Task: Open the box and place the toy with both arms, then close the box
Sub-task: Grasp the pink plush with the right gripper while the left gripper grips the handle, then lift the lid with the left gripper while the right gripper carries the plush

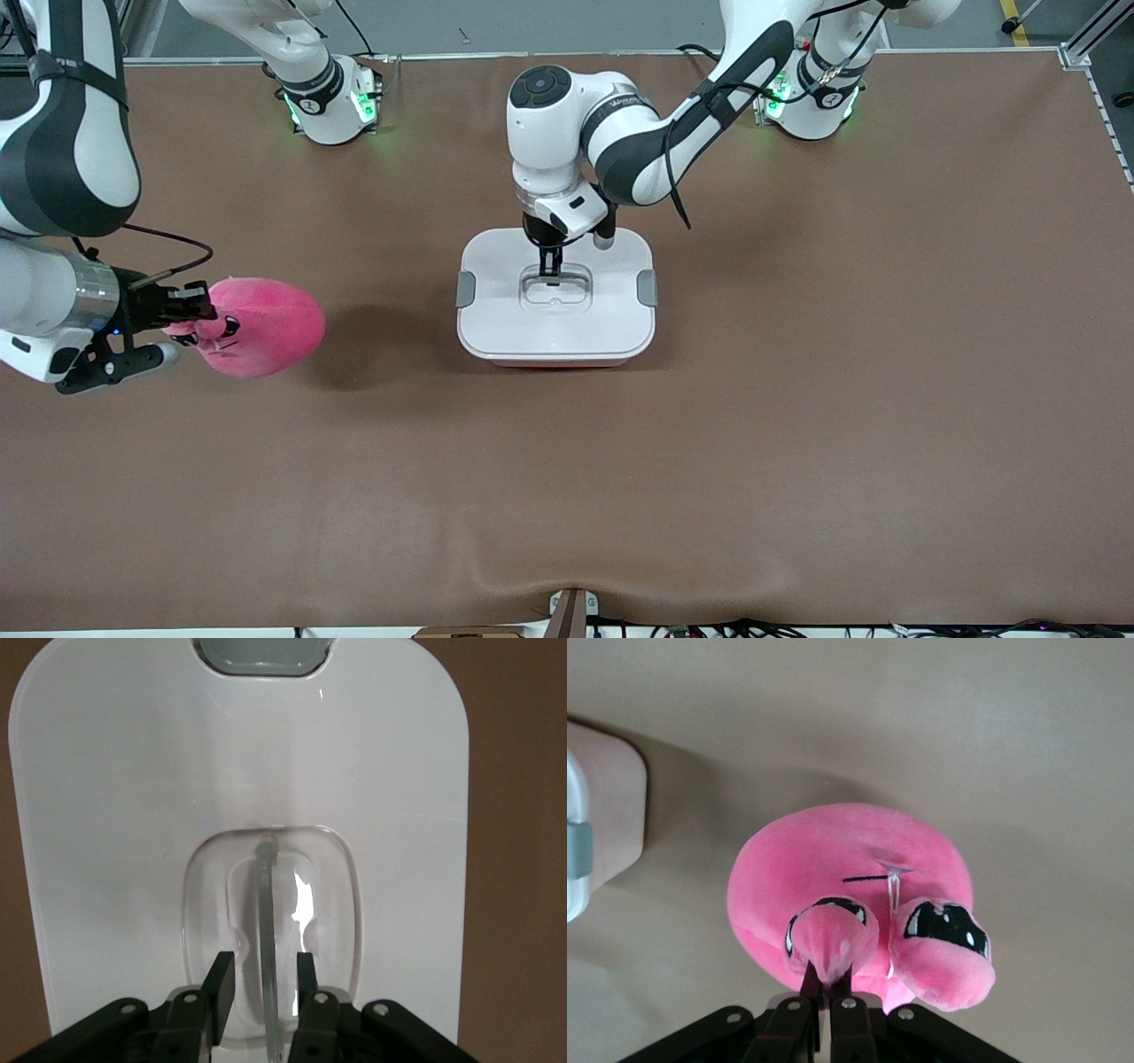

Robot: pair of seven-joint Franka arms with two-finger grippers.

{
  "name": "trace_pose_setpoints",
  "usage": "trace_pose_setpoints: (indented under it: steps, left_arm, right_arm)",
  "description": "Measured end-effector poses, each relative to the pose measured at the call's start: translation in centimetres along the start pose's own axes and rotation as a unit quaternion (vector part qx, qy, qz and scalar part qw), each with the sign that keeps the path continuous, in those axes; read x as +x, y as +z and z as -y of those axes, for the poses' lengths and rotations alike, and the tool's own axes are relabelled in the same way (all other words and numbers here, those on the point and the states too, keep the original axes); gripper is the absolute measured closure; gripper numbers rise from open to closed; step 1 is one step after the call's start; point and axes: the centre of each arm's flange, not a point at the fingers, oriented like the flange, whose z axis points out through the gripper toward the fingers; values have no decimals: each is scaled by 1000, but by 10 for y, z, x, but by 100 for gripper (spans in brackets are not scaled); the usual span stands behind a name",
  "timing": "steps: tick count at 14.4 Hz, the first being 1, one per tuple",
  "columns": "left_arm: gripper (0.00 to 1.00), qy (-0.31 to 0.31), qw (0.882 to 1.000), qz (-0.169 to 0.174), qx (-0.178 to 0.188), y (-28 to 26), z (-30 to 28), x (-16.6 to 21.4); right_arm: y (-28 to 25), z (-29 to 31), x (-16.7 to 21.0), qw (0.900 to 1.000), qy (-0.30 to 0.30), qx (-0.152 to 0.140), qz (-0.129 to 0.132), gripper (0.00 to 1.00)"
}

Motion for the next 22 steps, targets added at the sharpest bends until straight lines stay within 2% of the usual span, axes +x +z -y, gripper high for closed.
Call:
trace_pose_setpoints:
  steps: [2,3,5,7,11,17,22]
  left_arm:
    - [77,0,1000,0,-1,0,-1,0]
    - [77,1,1000,-1,-2,0,-1,0]
    - [90,1,1000,-1,-2,0,-1,0]
    - [93,0,1000,-1,-2,0,-1,0]
    - [93,0,1000,-1,-3,-1,-2,1]
    - [93,5,1000,1,-6,-3,-5,1]
    - [93,4,1000,-1,-17,-27,-8,2]
  right_arm:
    - [-7,8,0,1000,-27,-2,-5,94]
    - [-12,13,-2,999,-49,-3,-9,94]
    - [-24,22,-7,996,-82,-9,-17,94]
    - [-33,32,-12,994,-101,-14,-23,94]
    - [-43,55,-15,991,-128,-21,-30,94]
    - [-45,98,-11,980,-194,-30,-30,94]
    - [-50,133,-15,962,-268,-38,-30,94]
